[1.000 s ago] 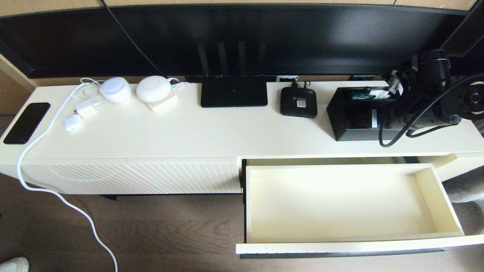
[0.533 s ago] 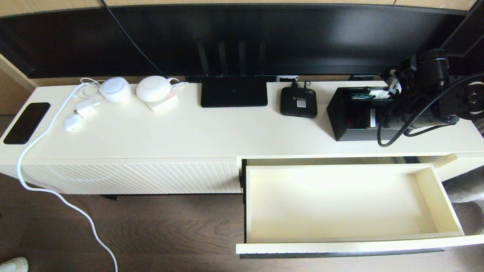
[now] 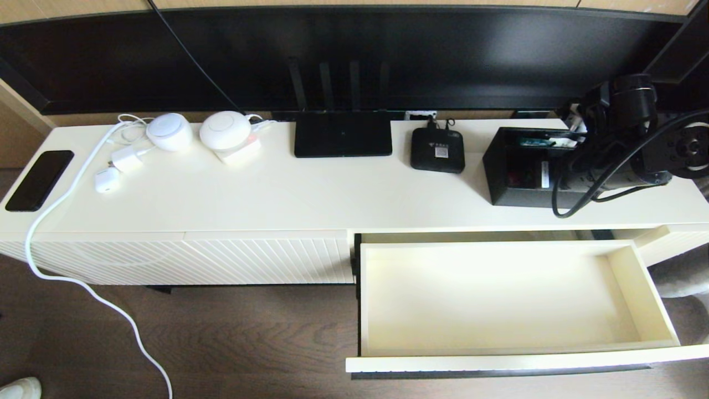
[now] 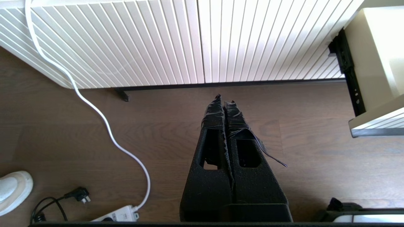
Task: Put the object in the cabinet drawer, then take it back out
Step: Put the storage box in the drawer
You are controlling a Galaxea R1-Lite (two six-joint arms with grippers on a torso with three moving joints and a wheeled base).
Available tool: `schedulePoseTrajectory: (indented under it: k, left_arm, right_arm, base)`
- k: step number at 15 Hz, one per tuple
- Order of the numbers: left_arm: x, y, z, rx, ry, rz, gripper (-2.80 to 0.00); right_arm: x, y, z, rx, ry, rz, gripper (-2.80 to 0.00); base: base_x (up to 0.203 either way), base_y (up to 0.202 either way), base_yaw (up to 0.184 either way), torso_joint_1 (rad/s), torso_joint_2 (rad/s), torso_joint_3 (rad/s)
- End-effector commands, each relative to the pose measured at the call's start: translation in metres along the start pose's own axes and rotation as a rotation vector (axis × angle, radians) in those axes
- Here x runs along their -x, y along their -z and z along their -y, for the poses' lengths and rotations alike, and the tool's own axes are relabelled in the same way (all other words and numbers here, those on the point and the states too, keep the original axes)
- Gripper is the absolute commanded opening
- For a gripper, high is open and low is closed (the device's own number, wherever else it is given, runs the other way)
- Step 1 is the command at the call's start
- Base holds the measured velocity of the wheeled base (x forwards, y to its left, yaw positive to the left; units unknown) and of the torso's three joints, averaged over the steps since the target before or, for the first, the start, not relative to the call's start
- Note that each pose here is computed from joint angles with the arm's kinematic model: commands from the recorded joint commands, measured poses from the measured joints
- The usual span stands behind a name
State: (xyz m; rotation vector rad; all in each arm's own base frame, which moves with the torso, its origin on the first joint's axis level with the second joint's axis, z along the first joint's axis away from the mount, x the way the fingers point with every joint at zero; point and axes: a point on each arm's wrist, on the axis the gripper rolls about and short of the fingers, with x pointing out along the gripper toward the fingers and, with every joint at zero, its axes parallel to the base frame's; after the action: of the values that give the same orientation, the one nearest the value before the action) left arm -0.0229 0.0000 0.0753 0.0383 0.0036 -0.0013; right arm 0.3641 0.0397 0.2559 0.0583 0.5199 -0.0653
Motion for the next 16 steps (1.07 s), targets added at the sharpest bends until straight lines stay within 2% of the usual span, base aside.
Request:
schedulePoseTrajectory:
  k: [1,4,8,13,16]
  left_arm:
    - [0.0,0.0,0.0,0.0,0.0,0.0,-2.8]
    - [0.0,0.0,0.0,0.0,0.0,0.001,-2.8]
    - [0.0,0.0,0.0,0.0,0.0,-0.001,-2.8]
    - [0.0,0.0,0.0,0.0,0.0,0.0,-2.8]
    - [0.0,0.0,0.0,0.0,0.0,0.0,-2.8]
  right_arm:
    - [0.007,-0.002,-0.001,0.001,-0.007,0.01,-2.8]
    - [0.029,-0.007,-0.004,0.007,-0.025,0.042,-2.8]
    - [0.064,0.001,-0.004,0.021,-0.043,0.056,-2.8]
    - [0.099,0.054,0.0,0.056,-0.056,-0.041,-2.8]
    - [0.119,0.077,0.004,0.065,-0.067,-0.067,-2.8]
  base:
    - [0.0,0.0,0.0,0.0,0.0,0.0]
    - [0.0,0.0,0.0,0.0,0.0,0.0]
    - [0.0,0.0,0.0,0.0,0.0,0.0]
    - [0.0,0.0,0.0,0.0,0.0,0.0]
    - [0.0,0.0,0.0,0.0,0.0,0.0]
